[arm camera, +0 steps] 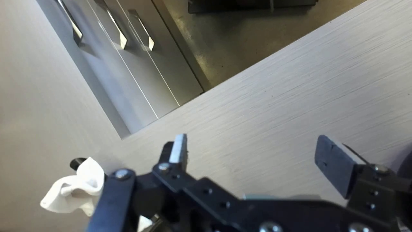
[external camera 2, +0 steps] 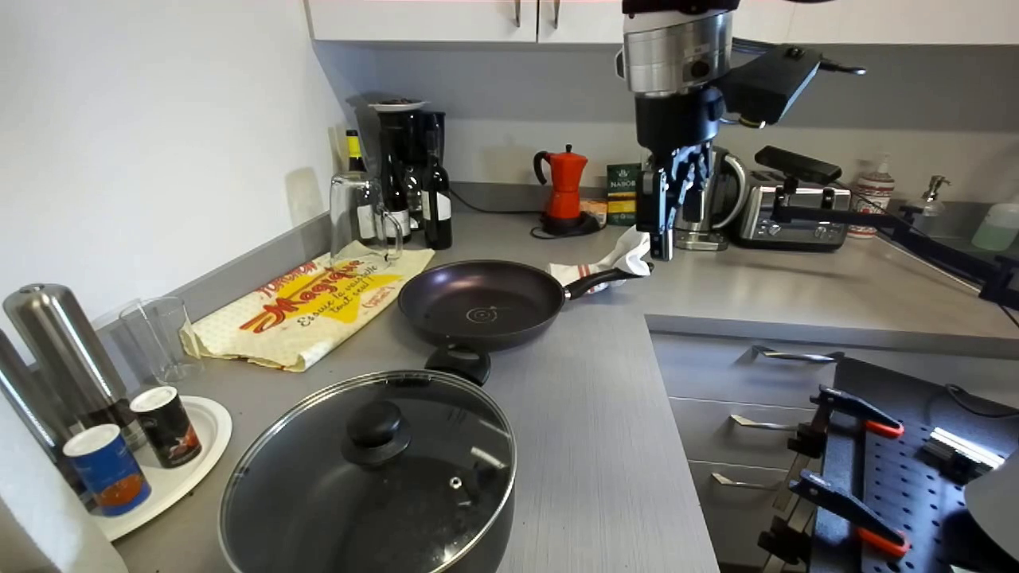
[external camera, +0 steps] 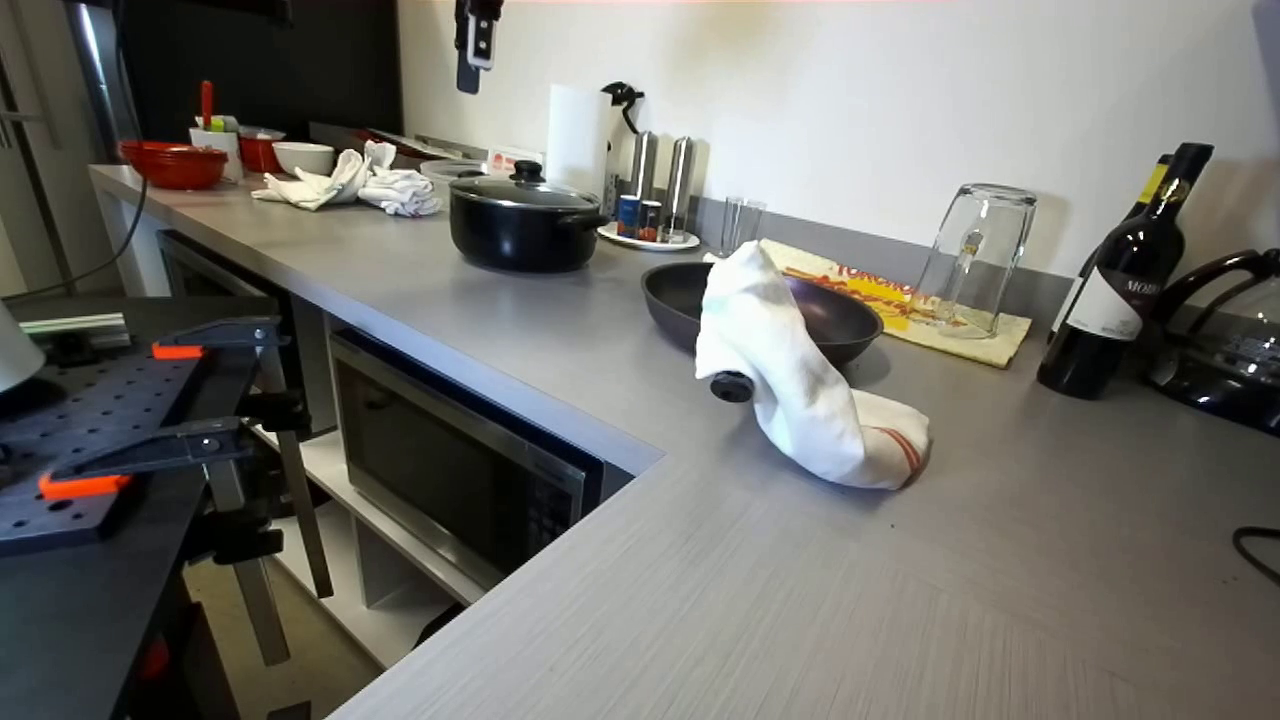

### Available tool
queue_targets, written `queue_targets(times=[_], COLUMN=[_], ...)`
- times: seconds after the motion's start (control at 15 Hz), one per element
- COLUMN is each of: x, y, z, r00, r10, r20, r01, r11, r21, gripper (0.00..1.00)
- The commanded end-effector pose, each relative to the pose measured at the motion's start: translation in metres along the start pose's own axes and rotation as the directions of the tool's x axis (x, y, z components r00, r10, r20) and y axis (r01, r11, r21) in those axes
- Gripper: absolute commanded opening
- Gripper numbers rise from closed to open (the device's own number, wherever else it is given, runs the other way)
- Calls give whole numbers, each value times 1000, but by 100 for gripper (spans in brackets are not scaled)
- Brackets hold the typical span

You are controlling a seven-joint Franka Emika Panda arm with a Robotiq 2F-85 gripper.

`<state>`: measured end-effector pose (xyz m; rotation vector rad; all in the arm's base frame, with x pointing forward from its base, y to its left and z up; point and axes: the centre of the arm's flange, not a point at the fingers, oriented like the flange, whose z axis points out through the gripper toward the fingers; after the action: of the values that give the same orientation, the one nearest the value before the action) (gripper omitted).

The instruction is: Put the glass lid from the pot on the counter.

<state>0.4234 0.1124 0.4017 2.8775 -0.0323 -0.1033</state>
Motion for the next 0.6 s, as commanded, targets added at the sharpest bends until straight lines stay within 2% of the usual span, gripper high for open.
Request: queue_targets(times=[0.0, 0.27, 0.53], x=[27, 46, 68], y=[-20, -54, -93], z=[5, -1, -9], r00=[988, 945, 867], r10=[-147, -306, -469], r20=[-50, -115, -169], r01=[147, 306, 473], r11=[989, 952, 881], r21=[-10, -17, -15], gripper=[100, 100, 100])
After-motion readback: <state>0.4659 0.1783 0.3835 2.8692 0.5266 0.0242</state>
